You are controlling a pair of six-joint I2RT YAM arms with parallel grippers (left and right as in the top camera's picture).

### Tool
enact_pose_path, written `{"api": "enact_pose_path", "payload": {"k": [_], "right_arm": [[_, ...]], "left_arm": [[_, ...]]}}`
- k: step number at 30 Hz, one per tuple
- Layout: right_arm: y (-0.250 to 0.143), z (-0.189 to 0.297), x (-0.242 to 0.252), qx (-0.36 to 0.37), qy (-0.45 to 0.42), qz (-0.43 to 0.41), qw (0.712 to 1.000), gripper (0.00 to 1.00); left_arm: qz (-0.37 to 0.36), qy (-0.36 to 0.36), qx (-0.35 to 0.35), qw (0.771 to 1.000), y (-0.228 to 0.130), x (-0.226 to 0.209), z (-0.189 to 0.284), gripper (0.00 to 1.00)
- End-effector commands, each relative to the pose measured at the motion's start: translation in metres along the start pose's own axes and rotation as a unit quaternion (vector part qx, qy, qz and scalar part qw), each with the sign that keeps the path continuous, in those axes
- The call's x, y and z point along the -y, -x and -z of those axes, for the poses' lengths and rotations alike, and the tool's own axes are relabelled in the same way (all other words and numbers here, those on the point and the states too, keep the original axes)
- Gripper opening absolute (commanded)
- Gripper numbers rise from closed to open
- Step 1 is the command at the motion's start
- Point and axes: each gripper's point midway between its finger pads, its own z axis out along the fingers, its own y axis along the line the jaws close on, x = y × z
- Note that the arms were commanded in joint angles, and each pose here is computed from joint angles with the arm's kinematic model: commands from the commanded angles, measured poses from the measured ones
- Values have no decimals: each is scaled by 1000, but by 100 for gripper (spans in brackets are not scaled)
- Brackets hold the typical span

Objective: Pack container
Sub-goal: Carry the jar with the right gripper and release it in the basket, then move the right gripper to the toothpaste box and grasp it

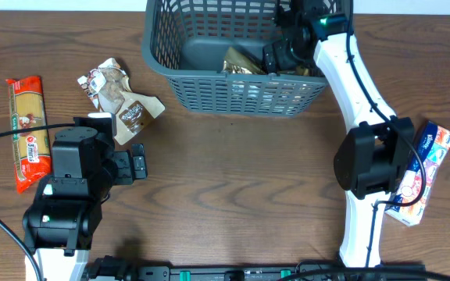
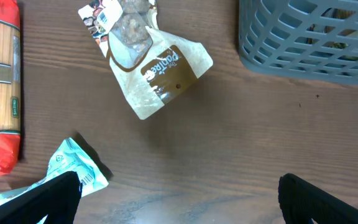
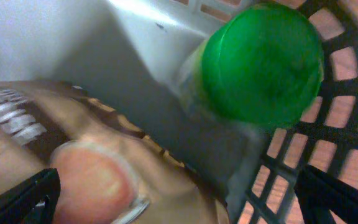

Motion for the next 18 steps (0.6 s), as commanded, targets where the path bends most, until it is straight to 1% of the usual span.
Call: {"api": "enact_pose_path", "payload": {"k": [1, 3, 4, 7, 9, 12, 16, 18], "right_arm": [[57, 106, 5, 127, -2, -8, 992, 99], [70, 152, 16, 169, -12, -34, 985, 99], [74, 179, 29, 191, -26, -65, 979, 99], [61, 230, 68, 212, -55, -158, 963, 99], [41, 250, 94, 205, -67, -219, 952, 99], [-2, 271, 138, 177, -95, -309, 930, 99], [-70, 285, 188, 117, -136, -419, 890, 99], [-100, 287, 206, 85, -150, -456, 873, 99]], "left_arm": [[-8, 3, 11, 1000, 8, 0, 5, 98], [-8, 3, 11, 1000, 8, 0, 5, 98], [-8, 3, 11, 1000, 8, 0, 5, 98], [-8, 3, 11, 1000, 8, 0, 5, 98], [-8, 3, 11, 1000, 8, 0, 5, 98], [-8, 3, 11, 1000, 8, 0, 5, 98], [-8, 3, 11, 1000, 8, 0, 5, 98], [-8, 3, 11, 1000, 8, 0, 5, 98]]}}
